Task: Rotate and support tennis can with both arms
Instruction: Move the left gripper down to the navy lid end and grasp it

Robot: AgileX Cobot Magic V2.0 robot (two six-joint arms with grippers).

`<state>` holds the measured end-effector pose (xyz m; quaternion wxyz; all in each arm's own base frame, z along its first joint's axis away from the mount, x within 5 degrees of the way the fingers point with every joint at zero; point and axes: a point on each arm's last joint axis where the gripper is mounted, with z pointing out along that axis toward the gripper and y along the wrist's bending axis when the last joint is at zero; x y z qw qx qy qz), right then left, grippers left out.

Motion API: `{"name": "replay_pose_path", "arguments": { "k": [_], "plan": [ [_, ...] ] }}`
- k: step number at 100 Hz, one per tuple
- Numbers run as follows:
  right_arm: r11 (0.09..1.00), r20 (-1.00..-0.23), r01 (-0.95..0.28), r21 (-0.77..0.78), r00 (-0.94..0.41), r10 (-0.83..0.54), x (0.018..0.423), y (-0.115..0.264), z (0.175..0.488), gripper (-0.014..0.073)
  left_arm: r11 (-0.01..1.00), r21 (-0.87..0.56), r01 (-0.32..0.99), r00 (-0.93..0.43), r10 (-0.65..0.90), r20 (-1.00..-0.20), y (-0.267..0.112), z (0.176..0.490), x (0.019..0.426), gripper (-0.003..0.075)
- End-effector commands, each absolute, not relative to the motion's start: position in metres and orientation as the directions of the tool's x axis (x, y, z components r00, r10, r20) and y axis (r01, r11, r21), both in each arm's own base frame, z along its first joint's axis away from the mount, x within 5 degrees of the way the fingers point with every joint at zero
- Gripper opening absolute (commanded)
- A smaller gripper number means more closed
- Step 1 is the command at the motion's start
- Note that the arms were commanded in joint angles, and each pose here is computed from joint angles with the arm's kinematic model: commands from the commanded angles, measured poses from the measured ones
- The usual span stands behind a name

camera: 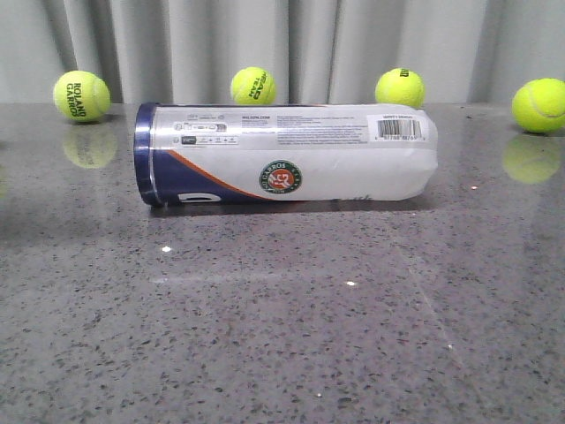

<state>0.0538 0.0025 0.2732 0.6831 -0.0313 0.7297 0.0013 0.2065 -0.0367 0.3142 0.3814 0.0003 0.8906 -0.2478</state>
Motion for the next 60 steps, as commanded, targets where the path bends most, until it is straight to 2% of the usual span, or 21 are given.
{"name": "replay_pose_path", "arguments": {
  "k": [1, 18, 31, 40, 60],
  "plan": [
    [0.998, -0.998, -0.035, -0.058, 0.036, -0.057, 0.054, 0.002, 0.289, -0.0069, 0.818, -0.513, 0.261, -0.690, -0.214, -0.692, -0.045, 0.329, 0.216, 0.0533],
    [0.998, -0.998, -0.035, -0.058, 0.036, -0.057, 0.054, 0.002, 0.289, -0.0069, 0.719, -0.610, 0.333, -0.762, -0.176, -0.623, -0.056, 0.316, 0.236, 0.0533],
    [0.998, -0.998, -0.035, -0.058, 0.036, -0.057, 0.054, 0.002, 0.289, -0.0069, 0.601, -0.694, 0.396, -0.798, -0.149, -0.584, -0.066, 0.309, 0.247, 0.0533],
    [0.998, -0.998, -0.035, -0.058, 0.036, -0.057, 0.054, 0.002, 0.289, -0.0069, 0.542, -0.743, 0.392, -0.827, -0.147, -0.543, -0.070, 0.303, 0.256, 0.0533],
    [0.998, -0.998, -0.035, -0.058, 0.036, -0.057, 0.054, 0.002, 0.289, -0.0069, 0.494, -0.774, 0.397, -0.860, -0.095, -0.501, -0.080, 0.286, 0.271, 0.0533]
  ]
}}
